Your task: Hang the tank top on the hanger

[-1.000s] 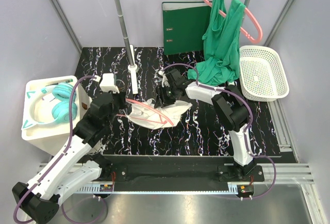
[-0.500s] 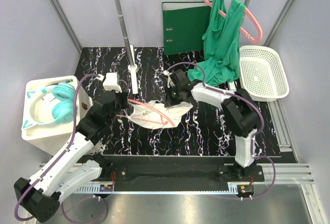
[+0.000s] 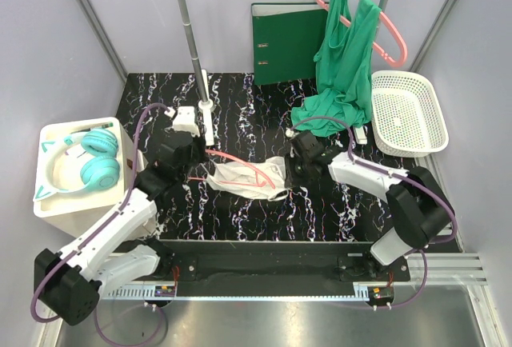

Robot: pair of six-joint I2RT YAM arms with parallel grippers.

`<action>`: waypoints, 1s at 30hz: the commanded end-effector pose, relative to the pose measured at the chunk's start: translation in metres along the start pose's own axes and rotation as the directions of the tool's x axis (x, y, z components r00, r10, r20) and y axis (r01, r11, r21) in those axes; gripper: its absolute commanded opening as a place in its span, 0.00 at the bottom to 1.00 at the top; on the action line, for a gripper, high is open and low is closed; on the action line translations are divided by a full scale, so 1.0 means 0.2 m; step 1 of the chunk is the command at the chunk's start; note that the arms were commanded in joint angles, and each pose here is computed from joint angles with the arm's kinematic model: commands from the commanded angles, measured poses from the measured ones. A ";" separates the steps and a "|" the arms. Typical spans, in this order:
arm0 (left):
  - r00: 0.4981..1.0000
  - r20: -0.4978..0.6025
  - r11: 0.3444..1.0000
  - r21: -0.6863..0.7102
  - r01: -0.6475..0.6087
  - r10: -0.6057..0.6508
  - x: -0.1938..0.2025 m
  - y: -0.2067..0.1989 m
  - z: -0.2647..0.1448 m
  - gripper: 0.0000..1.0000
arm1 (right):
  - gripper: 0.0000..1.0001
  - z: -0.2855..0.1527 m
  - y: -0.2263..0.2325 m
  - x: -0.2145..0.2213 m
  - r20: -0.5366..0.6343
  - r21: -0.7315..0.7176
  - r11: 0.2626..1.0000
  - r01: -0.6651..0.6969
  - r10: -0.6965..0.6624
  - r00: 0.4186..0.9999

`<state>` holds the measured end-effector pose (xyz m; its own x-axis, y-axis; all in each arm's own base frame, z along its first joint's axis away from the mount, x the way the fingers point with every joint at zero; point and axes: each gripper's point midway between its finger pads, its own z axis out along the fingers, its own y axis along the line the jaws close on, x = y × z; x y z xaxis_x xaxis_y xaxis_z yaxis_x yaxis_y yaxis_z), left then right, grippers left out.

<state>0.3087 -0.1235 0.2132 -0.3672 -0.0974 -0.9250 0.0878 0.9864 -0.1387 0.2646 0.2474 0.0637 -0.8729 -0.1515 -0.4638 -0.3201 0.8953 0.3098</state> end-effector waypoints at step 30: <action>1.000 0.029 0.999 -0.048 -0.002 0.003 0.03 0.04 0.07 0.00 | 0.84 -0.40 0.17 -0.13 0.287 -0.274 0.934 -0.228 0.306 0.908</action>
<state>0.3184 -0.1354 0.1930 -0.3839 -0.0933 -0.9187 0.1087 0.9834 -0.1453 0.2322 0.2369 0.1370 -0.8089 0.2030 -0.5519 -0.1954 0.7924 0.5778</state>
